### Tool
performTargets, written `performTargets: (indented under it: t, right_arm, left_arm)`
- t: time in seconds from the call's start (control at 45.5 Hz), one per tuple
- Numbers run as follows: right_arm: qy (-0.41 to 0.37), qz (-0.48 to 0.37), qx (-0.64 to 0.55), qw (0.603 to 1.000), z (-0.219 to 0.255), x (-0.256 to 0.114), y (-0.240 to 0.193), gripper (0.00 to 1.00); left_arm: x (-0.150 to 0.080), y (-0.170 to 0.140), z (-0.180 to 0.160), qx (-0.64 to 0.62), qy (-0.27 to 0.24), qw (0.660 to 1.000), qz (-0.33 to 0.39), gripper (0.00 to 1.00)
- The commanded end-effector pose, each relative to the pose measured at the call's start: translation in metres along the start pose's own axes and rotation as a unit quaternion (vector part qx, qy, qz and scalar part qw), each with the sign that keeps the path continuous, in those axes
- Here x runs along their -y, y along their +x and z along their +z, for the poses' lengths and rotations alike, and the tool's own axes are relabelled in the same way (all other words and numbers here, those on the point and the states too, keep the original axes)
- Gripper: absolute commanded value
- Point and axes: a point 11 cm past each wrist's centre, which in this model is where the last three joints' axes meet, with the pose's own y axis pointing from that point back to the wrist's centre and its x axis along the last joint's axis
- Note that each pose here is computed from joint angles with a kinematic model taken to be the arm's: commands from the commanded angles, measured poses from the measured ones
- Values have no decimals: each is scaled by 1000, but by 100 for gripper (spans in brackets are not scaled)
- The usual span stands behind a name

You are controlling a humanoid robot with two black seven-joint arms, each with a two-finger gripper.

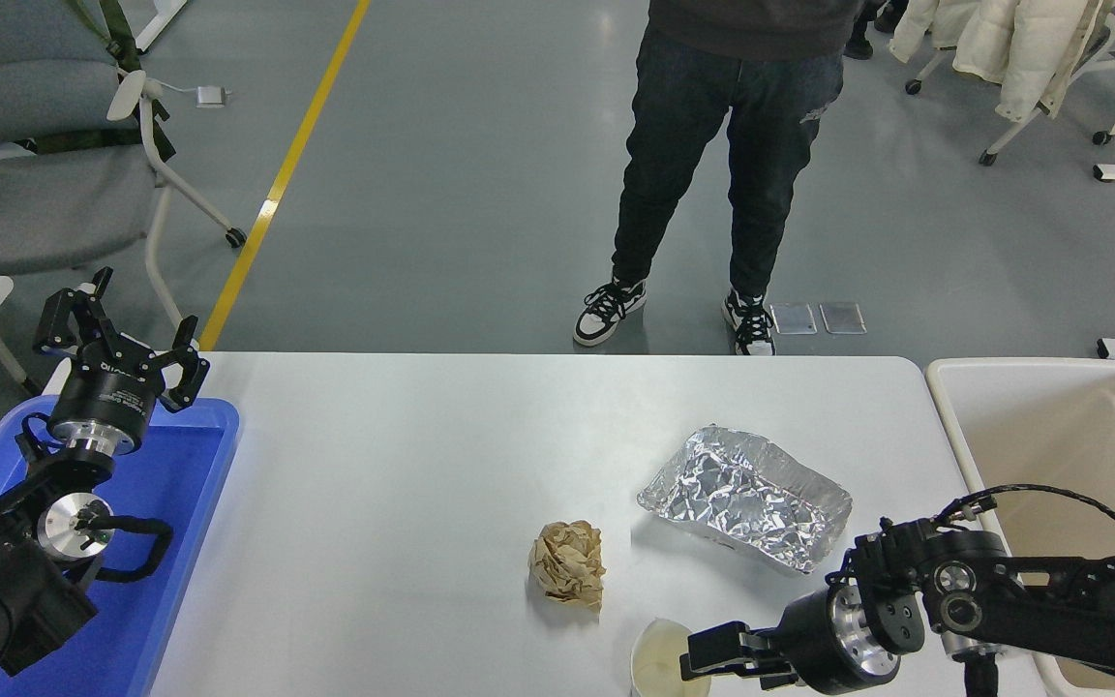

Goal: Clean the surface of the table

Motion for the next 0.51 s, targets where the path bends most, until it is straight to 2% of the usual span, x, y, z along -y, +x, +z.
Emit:
performTargets:
  t: [0.0, 0.066, 0.154, 0.242, 0.286, 0.308, 0.484]
  right_arm:
    - [6, -6, -8, 1000, -6, 6, -4, 78]
    - [5, -7, -9, 1000, -6, 6, -5, 72]
    - [6, -9, -7, 1000, -5, 7, -7, 56]
    - [24, -12, -9, 1000, -12, 9, -8, 24]
    - [41, -15, -10, 999, -16, 8, -8, 4]
    - [49, -14, -9, 999, -17, 7, -7, 0]
    - [59, -22, -19, 998, -17, -3, 0, 0]
  left_arm:
    - [0, 0, 0, -1, 0, 1000, 0, 100]
    - [0, 0, 0, 0, 0, 1000, 0, 100]
    - [0, 0, 0, 0, 0, 1000, 0, 100]
    - [0, 0, 0, 0, 0, 1000, 0, 100]
    - [0, 0, 0, 0, 0, 1000, 0, 100]
    - [0, 0, 0, 0, 0, 1000, 0, 100]
    - [0, 0, 0, 0, 0, 1000, 0, 100]
